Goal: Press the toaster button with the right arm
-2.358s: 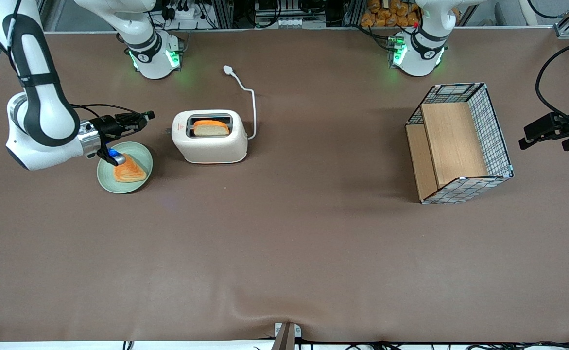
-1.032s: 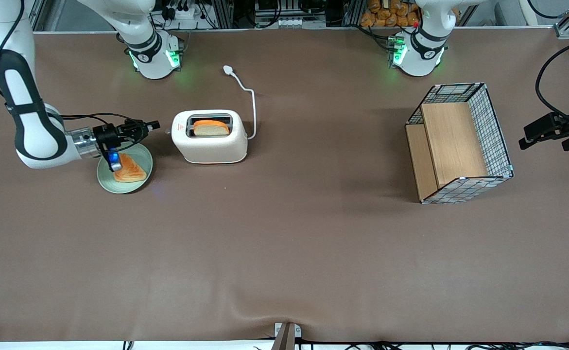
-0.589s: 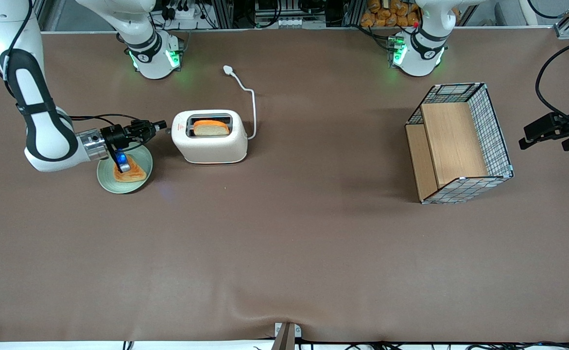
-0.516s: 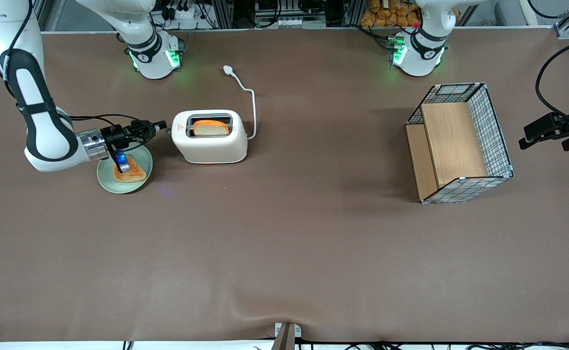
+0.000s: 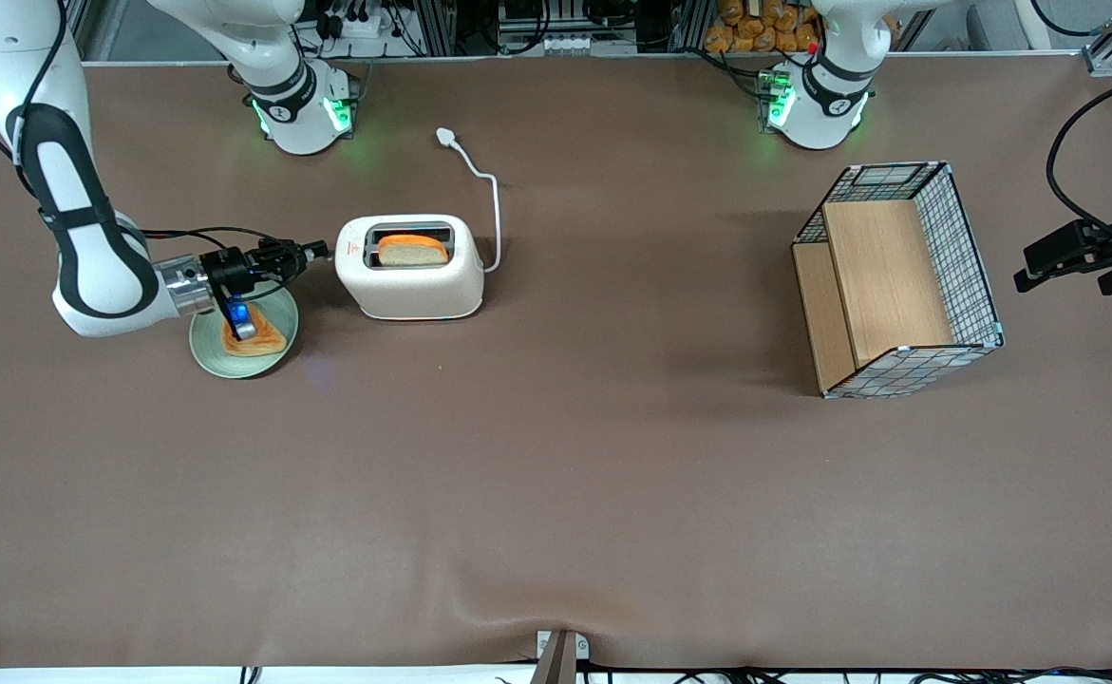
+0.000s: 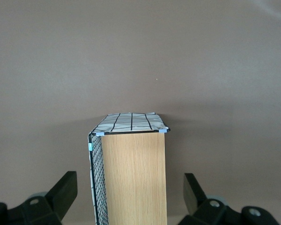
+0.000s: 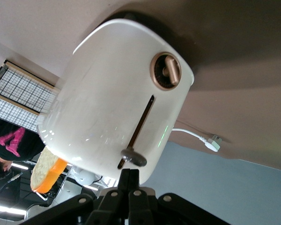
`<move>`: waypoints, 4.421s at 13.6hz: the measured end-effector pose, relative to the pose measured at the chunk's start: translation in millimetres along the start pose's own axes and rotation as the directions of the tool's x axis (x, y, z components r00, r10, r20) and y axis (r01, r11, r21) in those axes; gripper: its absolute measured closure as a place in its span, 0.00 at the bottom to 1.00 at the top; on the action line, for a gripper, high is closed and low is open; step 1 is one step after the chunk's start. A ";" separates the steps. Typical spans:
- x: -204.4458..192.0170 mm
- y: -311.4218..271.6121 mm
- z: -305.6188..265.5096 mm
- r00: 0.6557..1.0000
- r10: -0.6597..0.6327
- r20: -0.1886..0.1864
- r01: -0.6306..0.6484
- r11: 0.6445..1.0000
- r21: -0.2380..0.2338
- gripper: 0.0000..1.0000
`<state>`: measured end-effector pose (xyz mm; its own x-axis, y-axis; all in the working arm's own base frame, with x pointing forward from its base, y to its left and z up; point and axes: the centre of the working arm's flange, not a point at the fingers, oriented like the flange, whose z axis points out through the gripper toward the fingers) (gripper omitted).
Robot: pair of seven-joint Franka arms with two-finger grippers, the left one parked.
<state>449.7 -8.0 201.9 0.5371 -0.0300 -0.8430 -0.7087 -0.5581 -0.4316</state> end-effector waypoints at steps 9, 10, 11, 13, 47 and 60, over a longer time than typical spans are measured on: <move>9.7 6.7 4.4 1.000 0.018 -0.002 -0.018 1.000 -0.001 0.96; 11.1 7.0 4.9 1.000 0.019 -0.007 -0.019 1.000 -0.003 0.96; 12.6 6.9 5.8 1.000 0.019 -0.012 -0.020 1.000 -0.006 0.96; 17.5 7.5 9.0 0.999 0.023 -0.025 -0.024 1.000 -0.014 0.96; 31.7 1.6 21.4 0.991 -0.095 -0.089 0.083 0.988 -0.133 0.94; 36.6 -21.5 6.3 0.990 -0.108 -0.090 0.087 0.974 -0.208 0.93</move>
<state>481.7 8.2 178.3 0.6492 -0.0443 -0.7593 -0.5485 -0.7189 -0.4270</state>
